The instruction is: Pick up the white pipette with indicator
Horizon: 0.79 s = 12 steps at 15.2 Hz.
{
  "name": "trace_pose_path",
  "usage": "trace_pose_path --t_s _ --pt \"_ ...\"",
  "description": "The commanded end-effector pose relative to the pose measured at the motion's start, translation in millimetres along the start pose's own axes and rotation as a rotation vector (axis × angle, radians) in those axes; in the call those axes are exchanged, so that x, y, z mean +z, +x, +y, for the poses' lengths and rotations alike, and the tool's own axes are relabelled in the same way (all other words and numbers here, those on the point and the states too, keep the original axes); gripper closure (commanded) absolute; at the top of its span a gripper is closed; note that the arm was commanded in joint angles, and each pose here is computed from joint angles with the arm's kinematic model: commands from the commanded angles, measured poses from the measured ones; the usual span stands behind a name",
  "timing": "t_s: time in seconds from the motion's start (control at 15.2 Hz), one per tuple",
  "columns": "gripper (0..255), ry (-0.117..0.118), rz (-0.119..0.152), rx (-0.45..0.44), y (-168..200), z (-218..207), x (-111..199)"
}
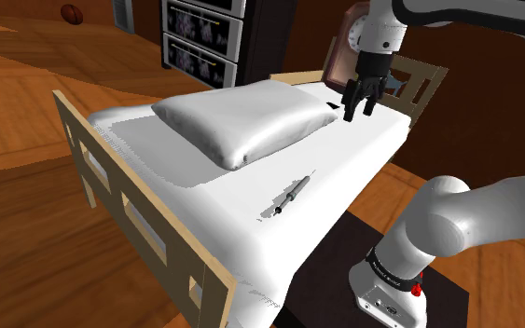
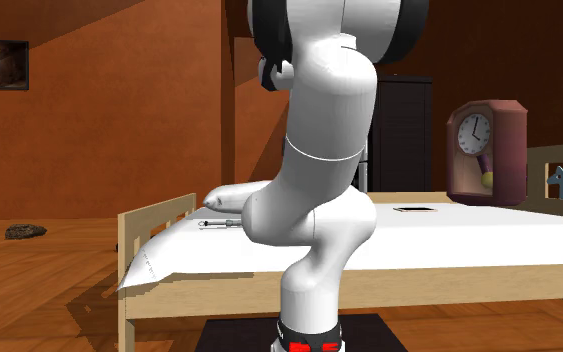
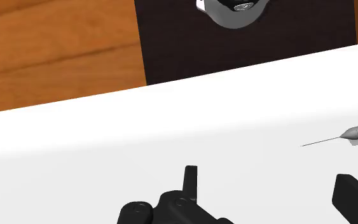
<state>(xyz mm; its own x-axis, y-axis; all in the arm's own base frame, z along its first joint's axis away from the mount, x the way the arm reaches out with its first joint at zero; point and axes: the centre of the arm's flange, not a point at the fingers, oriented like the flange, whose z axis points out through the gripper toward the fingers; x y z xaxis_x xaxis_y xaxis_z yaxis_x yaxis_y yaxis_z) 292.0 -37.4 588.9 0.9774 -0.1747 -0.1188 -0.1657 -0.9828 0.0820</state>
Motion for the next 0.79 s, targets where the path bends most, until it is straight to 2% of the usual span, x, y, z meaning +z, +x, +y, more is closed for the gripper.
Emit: trace_pose_path --t_s 0.0,0.4,0.73 --pt "0 0.0 0.0 0.0 0 0 0" --pt "0 0.079 0.001 0.408 -35 -47 41" --pt "0 0.146 0.002 0.747 -47 -97 72"
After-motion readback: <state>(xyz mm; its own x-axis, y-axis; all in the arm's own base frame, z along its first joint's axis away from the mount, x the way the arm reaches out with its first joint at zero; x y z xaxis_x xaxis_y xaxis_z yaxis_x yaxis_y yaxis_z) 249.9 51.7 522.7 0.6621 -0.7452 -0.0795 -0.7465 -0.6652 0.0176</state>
